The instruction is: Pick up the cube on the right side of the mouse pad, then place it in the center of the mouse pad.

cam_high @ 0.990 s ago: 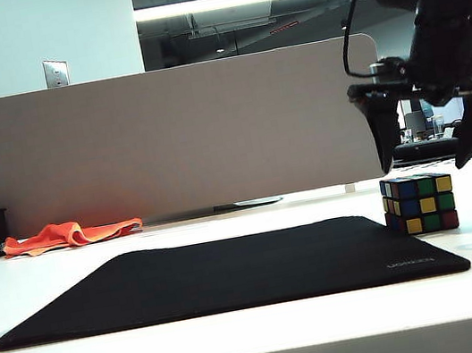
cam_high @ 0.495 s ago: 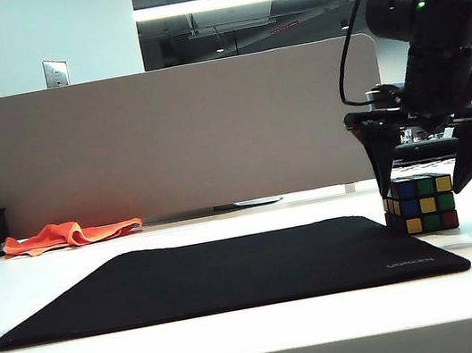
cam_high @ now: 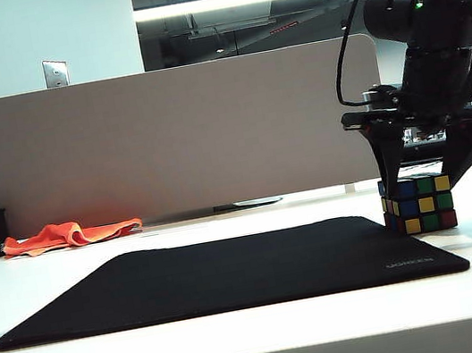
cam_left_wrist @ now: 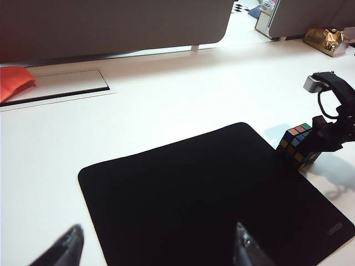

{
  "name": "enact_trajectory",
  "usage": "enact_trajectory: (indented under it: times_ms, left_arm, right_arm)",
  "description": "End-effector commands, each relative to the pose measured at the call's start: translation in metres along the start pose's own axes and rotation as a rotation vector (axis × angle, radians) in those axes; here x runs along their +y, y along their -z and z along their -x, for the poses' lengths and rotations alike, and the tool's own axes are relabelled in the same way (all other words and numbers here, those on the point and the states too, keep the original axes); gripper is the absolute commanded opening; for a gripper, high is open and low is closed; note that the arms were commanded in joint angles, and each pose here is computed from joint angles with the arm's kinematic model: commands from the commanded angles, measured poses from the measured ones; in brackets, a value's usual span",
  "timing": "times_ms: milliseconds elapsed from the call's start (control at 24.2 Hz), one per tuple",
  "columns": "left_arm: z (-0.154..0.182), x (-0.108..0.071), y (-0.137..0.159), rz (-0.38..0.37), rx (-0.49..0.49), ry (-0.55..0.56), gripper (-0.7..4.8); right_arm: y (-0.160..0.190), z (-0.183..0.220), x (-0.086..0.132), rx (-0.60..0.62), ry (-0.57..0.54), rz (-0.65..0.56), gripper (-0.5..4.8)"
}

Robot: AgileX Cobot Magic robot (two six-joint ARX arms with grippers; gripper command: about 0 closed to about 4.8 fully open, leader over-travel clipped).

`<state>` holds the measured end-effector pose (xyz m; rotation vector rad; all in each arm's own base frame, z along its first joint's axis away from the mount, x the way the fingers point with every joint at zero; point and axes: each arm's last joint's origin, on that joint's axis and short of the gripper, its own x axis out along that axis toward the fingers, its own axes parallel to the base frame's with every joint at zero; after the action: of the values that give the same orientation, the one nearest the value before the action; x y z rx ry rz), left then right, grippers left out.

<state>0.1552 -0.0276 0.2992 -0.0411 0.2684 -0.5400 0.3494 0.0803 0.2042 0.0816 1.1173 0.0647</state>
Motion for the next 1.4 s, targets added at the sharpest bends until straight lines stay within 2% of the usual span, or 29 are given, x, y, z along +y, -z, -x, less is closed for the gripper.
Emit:
enact_trajectory:
  times_ms: [41,124,247,495,619,784,948,1031,1196,1402]
  left_arm:
    - [0.001,-0.001,-0.003,-0.008,-0.016,0.007,3.44]
    - [0.001,-0.001,-0.003,-0.008,-0.017,0.007,3.44]
    - [0.001,-0.001,-0.003,-0.008,-0.017,0.007,3.44]
    - [0.001,-0.003,-0.003,-0.013,-0.015,0.023,3.44]
    - [0.0,-0.004,-0.003,-0.014,-0.014,0.029,3.44]
    - [0.0,-0.004,-0.003,-0.014,-0.014,0.031,3.44]
    - [0.0,-0.004,-0.003,-0.014,-0.014,0.031,3.44]
    - [0.0,-0.004,-0.003,-0.014,-0.013,0.031,3.44]
    - [0.0,-0.004,-0.003,-0.014,-0.013,0.031,3.44]
    - [0.0,-0.004,-0.003,-0.014,-0.013,0.031,3.44]
  right_arm:
    - [-0.008,0.014,0.003,-0.035,-0.007,0.026,2.68]
    - [-0.014,0.024,0.004,-0.038,-0.008,0.037,2.45]
    - [-0.023,0.047,0.006,-0.065,-0.015,0.036,2.39]
    - [-0.042,0.118,0.021,-0.249,-0.111,0.062,2.39]
    - [-0.047,0.143,0.038,-0.312,-0.209,0.105,2.4]
    - [-0.049,0.161,0.069,-0.382,-0.274,0.174,2.39]
    - [-0.046,0.155,0.098,-0.415,-0.315,0.227,2.4]
    - [-0.04,0.127,0.12,-0.349,-0.282,0.288,2.4]
    - [-0.034,0.087,0.137,-0.24,-0.257,0.367,2.39]
    - [-0.025,0.036,0.154,-0.13,-0.236,0.403,2.39]
